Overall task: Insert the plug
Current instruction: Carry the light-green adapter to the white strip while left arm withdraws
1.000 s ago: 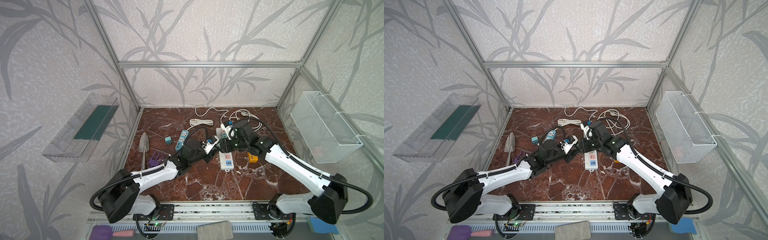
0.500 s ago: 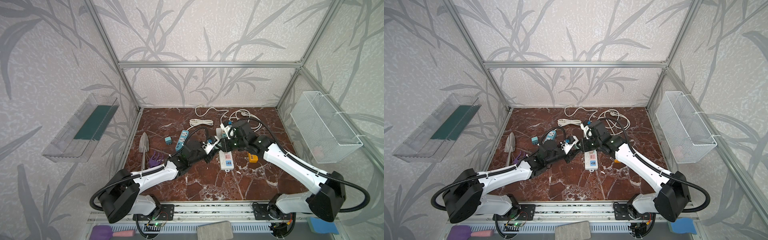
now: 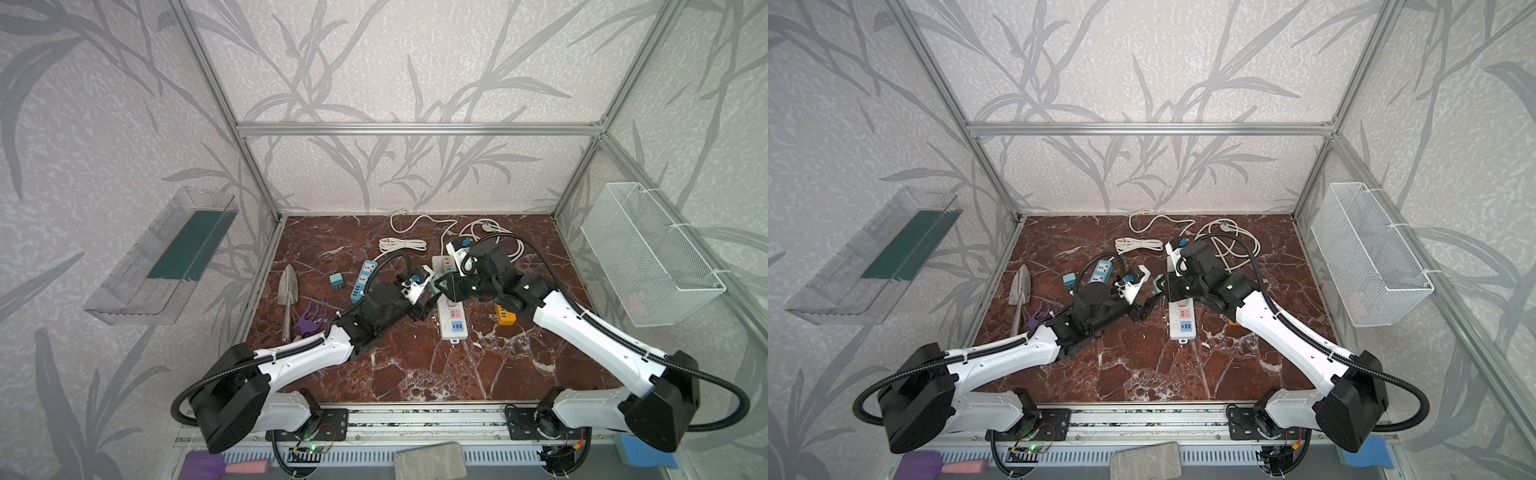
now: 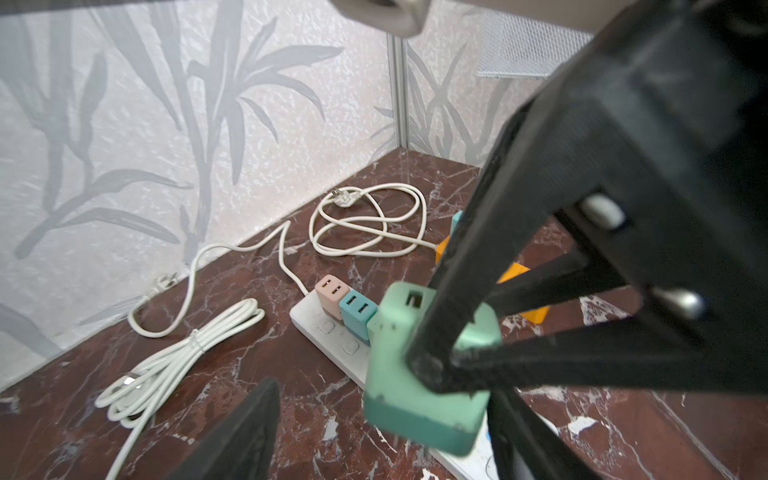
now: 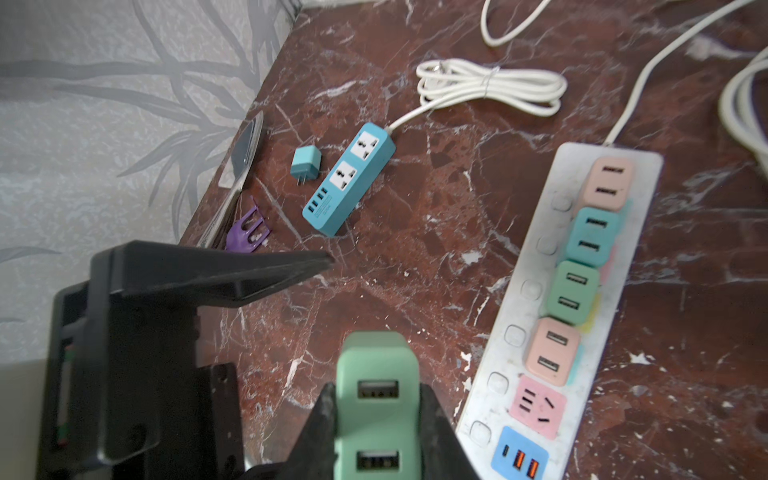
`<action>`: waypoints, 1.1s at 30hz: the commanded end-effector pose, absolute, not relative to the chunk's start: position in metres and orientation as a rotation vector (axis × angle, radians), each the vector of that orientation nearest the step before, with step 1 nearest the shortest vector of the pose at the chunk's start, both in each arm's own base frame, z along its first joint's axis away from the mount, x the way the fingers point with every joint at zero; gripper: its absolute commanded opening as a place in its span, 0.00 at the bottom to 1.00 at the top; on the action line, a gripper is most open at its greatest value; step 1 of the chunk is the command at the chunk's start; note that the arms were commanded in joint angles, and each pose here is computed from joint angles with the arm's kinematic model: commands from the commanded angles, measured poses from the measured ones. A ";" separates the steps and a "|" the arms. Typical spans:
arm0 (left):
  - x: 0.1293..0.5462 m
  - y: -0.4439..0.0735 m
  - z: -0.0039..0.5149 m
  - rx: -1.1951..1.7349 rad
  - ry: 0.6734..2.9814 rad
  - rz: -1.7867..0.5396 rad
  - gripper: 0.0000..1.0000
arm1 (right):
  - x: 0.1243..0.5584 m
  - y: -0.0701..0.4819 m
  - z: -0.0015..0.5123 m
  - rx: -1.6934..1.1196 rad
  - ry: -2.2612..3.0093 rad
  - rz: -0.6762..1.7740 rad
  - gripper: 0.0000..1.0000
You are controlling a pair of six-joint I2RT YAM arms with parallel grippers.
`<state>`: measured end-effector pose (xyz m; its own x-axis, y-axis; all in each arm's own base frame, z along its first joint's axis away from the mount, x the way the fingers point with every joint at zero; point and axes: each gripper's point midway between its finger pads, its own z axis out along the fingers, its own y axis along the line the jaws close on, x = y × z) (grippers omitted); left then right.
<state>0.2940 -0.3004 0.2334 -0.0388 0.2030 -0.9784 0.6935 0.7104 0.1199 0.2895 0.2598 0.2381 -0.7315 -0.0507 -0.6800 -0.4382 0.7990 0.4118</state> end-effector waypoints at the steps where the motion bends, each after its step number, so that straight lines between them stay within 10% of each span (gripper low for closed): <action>1: 0.312 -0.262 0.271 0.495 1.522 -0.350 0.81 | 0.290 0.232 0.240 -0.262 2.277 0.626 0.00; 11: 0.345 -0.145 0.271 -0.134 1.632 0.147 0.99 | 0.282 0.200 0.209 -0.158 2.285 0.509 0.00; 33: 0.364 -0.181 0.214 -0.120 1.976 -0.234 0.97 | 0.292 0.194 0.127 -0.072 2.361 0.402 0.00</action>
